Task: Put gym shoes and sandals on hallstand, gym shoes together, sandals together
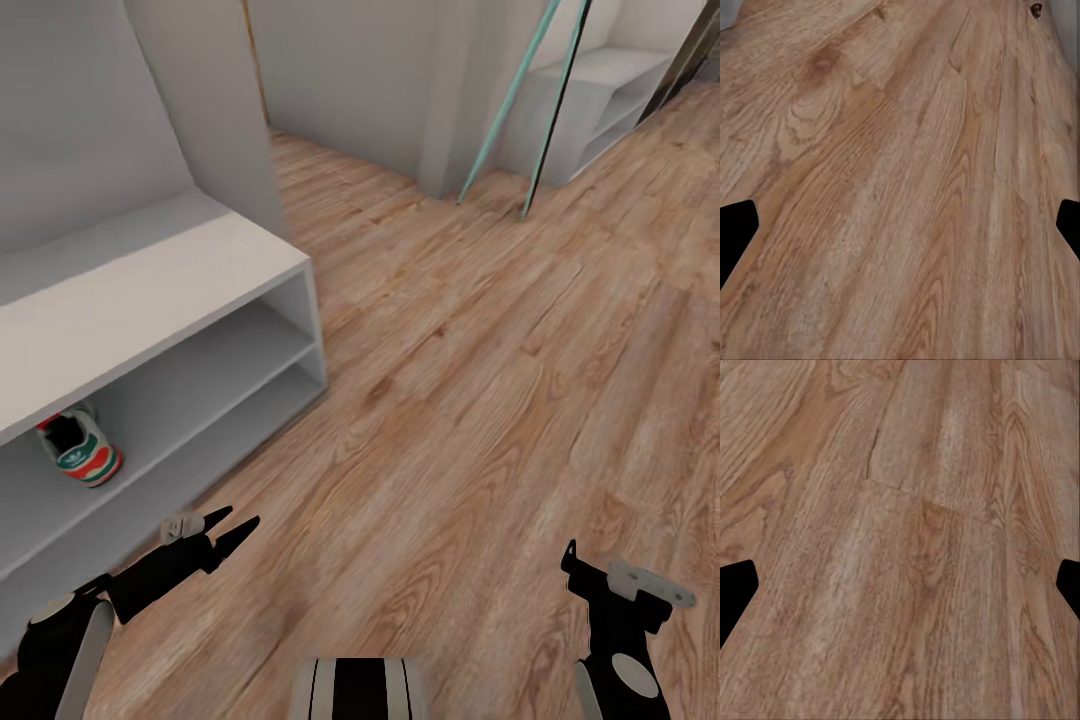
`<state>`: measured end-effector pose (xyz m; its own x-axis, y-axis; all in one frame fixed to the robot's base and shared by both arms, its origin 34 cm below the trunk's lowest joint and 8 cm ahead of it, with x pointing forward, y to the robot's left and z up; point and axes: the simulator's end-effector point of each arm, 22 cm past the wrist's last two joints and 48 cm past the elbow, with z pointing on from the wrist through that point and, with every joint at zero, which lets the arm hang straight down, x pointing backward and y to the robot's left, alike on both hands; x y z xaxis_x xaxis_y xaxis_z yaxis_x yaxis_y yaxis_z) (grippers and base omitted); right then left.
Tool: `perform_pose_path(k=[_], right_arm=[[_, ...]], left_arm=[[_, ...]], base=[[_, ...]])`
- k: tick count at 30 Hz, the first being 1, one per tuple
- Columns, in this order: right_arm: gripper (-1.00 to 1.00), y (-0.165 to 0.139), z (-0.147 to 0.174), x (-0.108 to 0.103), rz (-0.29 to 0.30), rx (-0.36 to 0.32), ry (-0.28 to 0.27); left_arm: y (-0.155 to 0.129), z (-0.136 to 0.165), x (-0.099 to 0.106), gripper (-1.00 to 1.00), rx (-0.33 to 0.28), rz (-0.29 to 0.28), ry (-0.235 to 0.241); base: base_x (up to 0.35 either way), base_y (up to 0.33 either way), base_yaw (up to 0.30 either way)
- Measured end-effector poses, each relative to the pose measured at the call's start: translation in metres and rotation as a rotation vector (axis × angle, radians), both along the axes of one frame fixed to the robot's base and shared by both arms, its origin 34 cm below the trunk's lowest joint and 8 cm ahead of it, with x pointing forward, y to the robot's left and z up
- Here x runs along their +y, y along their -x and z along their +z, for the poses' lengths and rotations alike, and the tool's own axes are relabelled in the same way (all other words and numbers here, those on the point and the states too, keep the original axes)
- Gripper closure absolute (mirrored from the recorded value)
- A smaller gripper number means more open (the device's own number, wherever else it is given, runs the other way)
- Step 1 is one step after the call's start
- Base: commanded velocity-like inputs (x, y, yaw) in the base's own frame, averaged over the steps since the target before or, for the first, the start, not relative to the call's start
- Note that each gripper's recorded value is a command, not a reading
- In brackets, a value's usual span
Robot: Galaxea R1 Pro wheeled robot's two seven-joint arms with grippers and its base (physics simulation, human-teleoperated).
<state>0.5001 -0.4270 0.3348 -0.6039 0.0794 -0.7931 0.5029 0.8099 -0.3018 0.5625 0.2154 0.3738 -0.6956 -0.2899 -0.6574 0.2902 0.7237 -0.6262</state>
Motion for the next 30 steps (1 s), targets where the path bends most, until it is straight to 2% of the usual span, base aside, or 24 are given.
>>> perform_pose_path(k=[11, 24, 30], right_arm=[[-1.0, 0.0003, -0.0001, 0.0, -0.001, 0.001, 0.001], [-1.0, 0.0002, -0.0001, 0.0003, -0.002, 0.0, -0.001], [-1.0, 0.0003, -0.0001, 0.0003, -0.002, 0.0, -0.001]], left_arm=[[0.0003, 0.0, -0.0017, -1.0, 0.0, -0.004, 0.002], [0.0001, -0.0001, -0.0001, -1.0, 0.0, 0.0, 0.0], [0.0, -0.0001, 0.0, -1.0, 0.0, 0.0, 0.0]], base=[[0.295, -0.15, -0.271], [0.298, -0.161, -0.043], [0.294, -0.165, -0.217]])
